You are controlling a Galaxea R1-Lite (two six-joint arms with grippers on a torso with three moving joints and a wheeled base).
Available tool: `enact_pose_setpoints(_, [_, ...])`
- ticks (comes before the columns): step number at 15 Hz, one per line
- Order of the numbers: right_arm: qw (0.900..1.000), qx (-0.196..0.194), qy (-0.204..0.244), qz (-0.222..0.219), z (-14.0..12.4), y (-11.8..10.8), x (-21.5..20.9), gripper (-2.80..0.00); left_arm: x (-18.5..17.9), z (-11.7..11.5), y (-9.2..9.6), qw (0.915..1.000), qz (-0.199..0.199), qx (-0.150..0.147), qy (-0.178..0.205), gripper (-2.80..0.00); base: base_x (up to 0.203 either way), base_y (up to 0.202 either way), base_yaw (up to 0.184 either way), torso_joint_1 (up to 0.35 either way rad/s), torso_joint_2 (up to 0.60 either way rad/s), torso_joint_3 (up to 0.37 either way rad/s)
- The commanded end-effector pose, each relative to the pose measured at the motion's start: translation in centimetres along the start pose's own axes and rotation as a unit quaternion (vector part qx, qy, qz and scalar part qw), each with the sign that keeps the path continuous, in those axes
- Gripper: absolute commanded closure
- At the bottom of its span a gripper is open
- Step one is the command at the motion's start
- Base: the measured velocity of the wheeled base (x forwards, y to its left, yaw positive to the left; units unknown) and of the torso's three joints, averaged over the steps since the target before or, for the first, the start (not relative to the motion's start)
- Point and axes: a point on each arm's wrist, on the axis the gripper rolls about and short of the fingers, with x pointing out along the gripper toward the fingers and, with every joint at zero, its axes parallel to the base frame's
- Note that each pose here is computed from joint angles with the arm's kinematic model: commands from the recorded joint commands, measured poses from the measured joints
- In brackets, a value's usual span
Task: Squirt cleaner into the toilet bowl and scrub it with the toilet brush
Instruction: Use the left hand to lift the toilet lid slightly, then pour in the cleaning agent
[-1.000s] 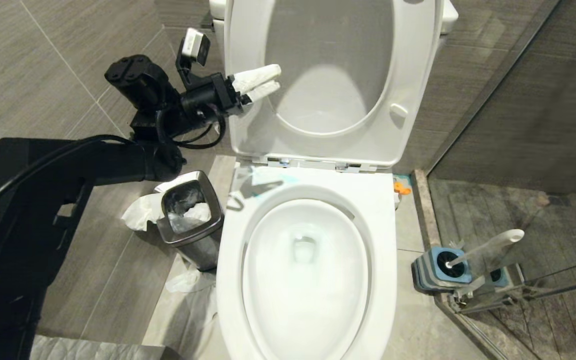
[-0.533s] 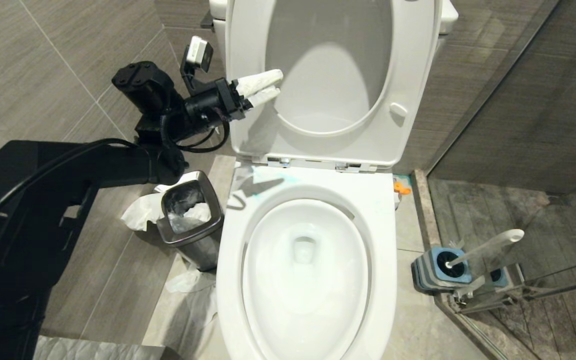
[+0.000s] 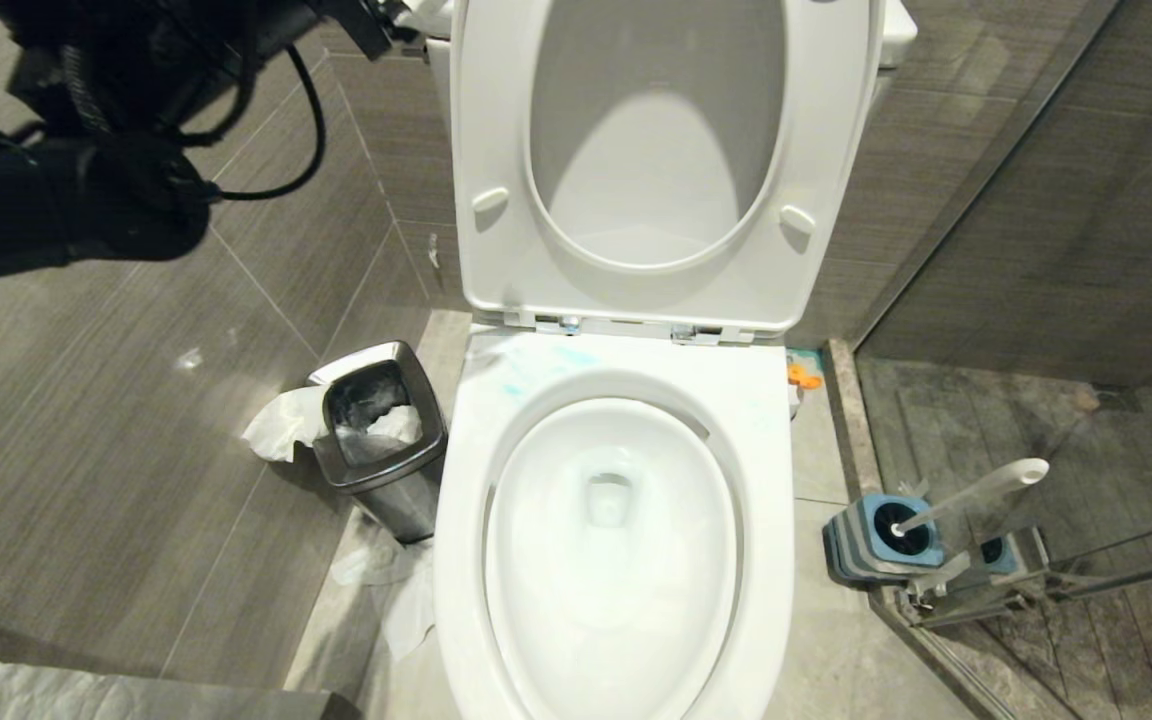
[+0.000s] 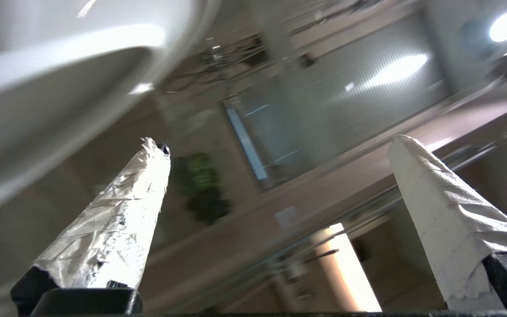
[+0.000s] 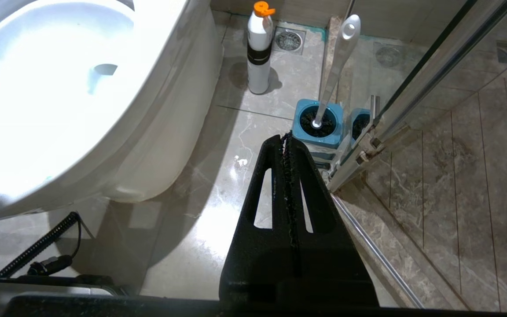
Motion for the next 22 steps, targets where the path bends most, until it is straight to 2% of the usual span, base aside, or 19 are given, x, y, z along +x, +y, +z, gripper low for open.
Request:
enact_pose_setpoints(1, [1.000, 0.000, 0.000, 0.000, 0.0, 0.0, 0.0, 0.00, -0.3, 0.3, -7.6, 0.9990, -0.022, -0.038, -0.001, -2.80, 0.000, 0.000, 0.000, 0.000, 0.00, 0.000])
enact_pose_setpoints(4, [1.000, 0.000, 0.000, 0.000, 0.0, 0.0, 0.0, 0.00, -0.9, 0.3, -10.9, 0.9985, -0.004, -0.053, -0.011, -2.80, 0.000, 0.000, 0.000, 0.000, 0.00, 0.000])
enact_pose_setpoints(5, [1.000, 0.000, 0.000, 0.000, 0.0, 0.0, 0.0, 0.00, -1.0, 0.2, -12.4, 0.9980, -0.005, -0.057, -0.026, -2.80, 0.000, 0.000, 0.000, 0.000, 0.00, 0.000])
enact_pose_setpoints(6, [1.000, 0.000, 0.000, 0.000, 0.0, 0.0, 0.0, 0.00, -1.1, -0.1, -14.0, 0.9947, -0.010, -0.082, -0.060, -2.80, 0.000, 0.000, 0.000, 0.000, 0.00, 0.000])
enact_pose_setpoints(8, [1.000, 0.000, 0.001, 0.000, 0.0, 0.0, 0.0, 0.00, -0.9, -0.7, -16.2, 0.9695, -0.025, -0.214, -0.116, -2.80, 0.000, 0.000, 0.000, 0.000, 0.00, 0.000])
enact_pose_setpoints(9, [1.000, 0.000, 0.001, 0.000, 0.0, 0.0, 0.0, 0.00, -1.1, -1.2, -17.4, 0.9576, -0.027, -0.258, -0.125, -2.80, 0.000, 0.000, 0.000, 0.000, 0.00, 0.000])
enact_pose_setpoints(10, [1.000, 0.000, 0.000, 0.000, 0.0, 0.0, 0.0, 0.00, -1.2, -1.4, -16.9, 0.9520, -0.010, -0.276, -0.132, -2.80, 0.000, 0.000, 0.000, 0.000, 0.00, 0.000])
enact_pose_setpoints(11, [1.000, 0.000, 0.000, 0.000, 0.0, 0.0, 0.0, 0.00, -1.2, -1.5, -16.3, 0.9531, 0.009, -0.271, -0.135, -2.80, 0.000, 0.000, 0.000, 0.000, 0.00, 0.000])
enact_pose_setpoints(12, [1.000, 0.000, 0.000, 0.000, 0.0, 0.0, 0.0, 0.00, -1.2, -1.8, -15.3, 0.9585, 0.039, -0.248, -0.135, -2.80, 0.000, 0.000, 0.000, 0.000, 0.00, 0.000])
enact_pose_setpoints(13, [1.000, 0.000, 0.000, 0.000, 0.0, 0.0, 0.0, 0.00, -1.0, -2.5, -14.0, 0.9676, 0.069, -0.208, -0.125, -2.80, 0.000, 0.000, 0.000, 0.000, 0.00, 0.000])
enact_pose_setpoints(14, [1.000, 0.000, 0.001, 0.000, 0.0, 0.0, 0.0, 0.00, -0.7, -3.4, -13.1, 0.9774, 0.098, -0.153, -0.108, -2.80, 0.000, 0.000, 0.000, 0.000, 0.00, 0.000])
enact_pose_setpoints(15, [1.000, 0.000, 0.000, 0.000, 0.0, 0.0, 0.0, 0.00, -0.5, -4.4, -12.4, 0.9854, 0.127, -0.079, -0.082, -2.80, 0.000, 0.000, 0.000, 0.000, 0.00, 0.000])
enact_pose_setpoints(16, [1.000, 0.000, 0.000, 0.000, 0.0, 0.0, 0.0, 0.00, -0.4, -5.3, -11.9, 0.9866, 0.156, -0.001, -0.050, -2.80, 0.000, 0.000, 0.000, 0.000, 0.00, 0.000])
enact_pose_setpoints(17, [1.000, 0.000, 0.000, 0.000, 0.0, 0.0, 0.0, 0.00, -0.4, -6.0, -11.5, 0.9791, 0.184, 0.084, -0.012, -2.80, 0.000, 0.000, 0.000, 0.000, 0.00, 0.000])
enact_pose_setpoints(18, [1.000, 0.000, 0.001, 0.000, 0.0, 0.0, 0.0, 0.00, -0.7, -6.6, -11.2, 0.9624, 0.211, 0.169, 0.027, -2.80, 0.000, 0.000, 0.000, 0.000, 0.00, 0.000])
enact_pose_setpoints(19, [1.000, 0.000, 0.000, 0.000, 0.0, 0.0, 0.0, 0.00, -1.1, -7.1, -11.0, 0.9349, 0.236, 0.257, 0.066, -2.80, 0.000, 0.000, 0.000, 0.000, 0.00, 0.000])
enact_pose_setpoints(20, [1.000, 0.000, 0.000, 0.000, 0.0, 0.0, 0.0, 0.00, -1.4, -7.4, -10.9, 0.8994, 0.261, 0.338, 0.096, -2.80, 0.000, 0.000, 0.000, 0.000, 0.00, 0.000])
enact_pose_setpoints(21, [1.000, 0.000, 0.000, 0.000, 0.0, 0.0, 0.0, 0.00, -1.7, -7.5, -11.3, 0.8645, 0.295, 0.393, 0.107, -2.80, 0.000, 0.000, 0.000, 0.000, 0.00, 0.000])
enact_pose_setpoints(22, [1.000, 0.000, 0.001, 0.000, 0.0, 0.0, 0.0, 0.00, -1.9, -7.4, -12.2, 0.8353, 0.335, 0.425, 0.097, -2.80, 0.000, 0.000, 0.000, 0.000, 0.00, 0.000])
